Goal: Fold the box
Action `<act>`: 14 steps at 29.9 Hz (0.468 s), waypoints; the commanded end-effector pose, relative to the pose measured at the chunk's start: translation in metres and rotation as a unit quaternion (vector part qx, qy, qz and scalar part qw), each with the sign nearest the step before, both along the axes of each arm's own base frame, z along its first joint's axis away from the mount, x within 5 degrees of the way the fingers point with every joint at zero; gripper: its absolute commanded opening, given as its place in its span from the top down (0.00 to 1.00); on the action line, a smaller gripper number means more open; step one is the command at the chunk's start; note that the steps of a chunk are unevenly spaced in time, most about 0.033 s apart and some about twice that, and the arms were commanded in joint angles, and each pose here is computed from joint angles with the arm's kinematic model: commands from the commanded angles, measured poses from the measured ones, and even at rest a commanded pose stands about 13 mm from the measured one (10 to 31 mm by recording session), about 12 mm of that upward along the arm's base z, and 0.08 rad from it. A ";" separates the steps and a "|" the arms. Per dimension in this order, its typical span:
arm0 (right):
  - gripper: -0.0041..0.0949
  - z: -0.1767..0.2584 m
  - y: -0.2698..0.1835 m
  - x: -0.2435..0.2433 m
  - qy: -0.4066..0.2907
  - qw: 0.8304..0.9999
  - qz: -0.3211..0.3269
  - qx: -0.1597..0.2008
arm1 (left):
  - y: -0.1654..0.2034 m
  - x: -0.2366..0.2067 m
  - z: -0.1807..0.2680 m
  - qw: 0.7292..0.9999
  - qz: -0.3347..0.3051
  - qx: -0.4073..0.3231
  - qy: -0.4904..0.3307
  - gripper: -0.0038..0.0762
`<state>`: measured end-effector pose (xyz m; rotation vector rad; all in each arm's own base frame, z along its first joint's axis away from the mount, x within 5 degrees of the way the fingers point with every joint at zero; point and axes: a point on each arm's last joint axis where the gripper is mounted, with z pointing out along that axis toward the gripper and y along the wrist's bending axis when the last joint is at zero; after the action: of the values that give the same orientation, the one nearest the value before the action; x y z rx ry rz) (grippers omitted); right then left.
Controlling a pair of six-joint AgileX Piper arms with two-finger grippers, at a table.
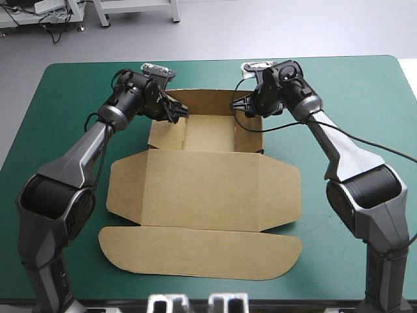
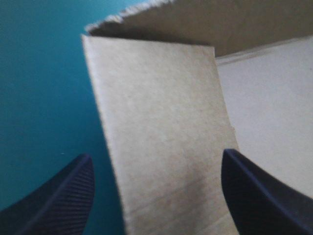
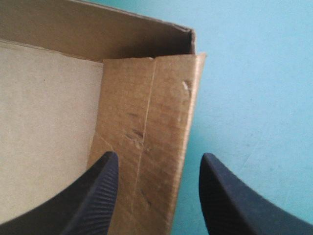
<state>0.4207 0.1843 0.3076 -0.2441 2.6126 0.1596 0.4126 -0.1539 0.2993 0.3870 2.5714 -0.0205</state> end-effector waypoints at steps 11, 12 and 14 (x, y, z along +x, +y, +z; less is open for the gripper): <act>0.49 0.097 -0.023 -0.046 -0.087 0.996 0.014 0.030 | 0.016 -0.034 0.112 0.997 -0.003 0.004 -0.072 0.38; 0.49 0.100 -0.025 -0.050 -0.083 0.996 0.013 0.028 | 0.019 -0.041 0.121 0.997 -0.011 0.005 -0.078 0.41; 0.49 0.106 -0.029 -0.059 -0.075 0.997 0.015 0.025 | 0.027 -0.058 0.139 0.996 -0.018 0.015 -0.083 0.47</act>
<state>0.3849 0.1681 0.3696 -0.2656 2.5536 0.1827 0.3917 -0.1410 0.3786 0.4206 2.5306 0.0493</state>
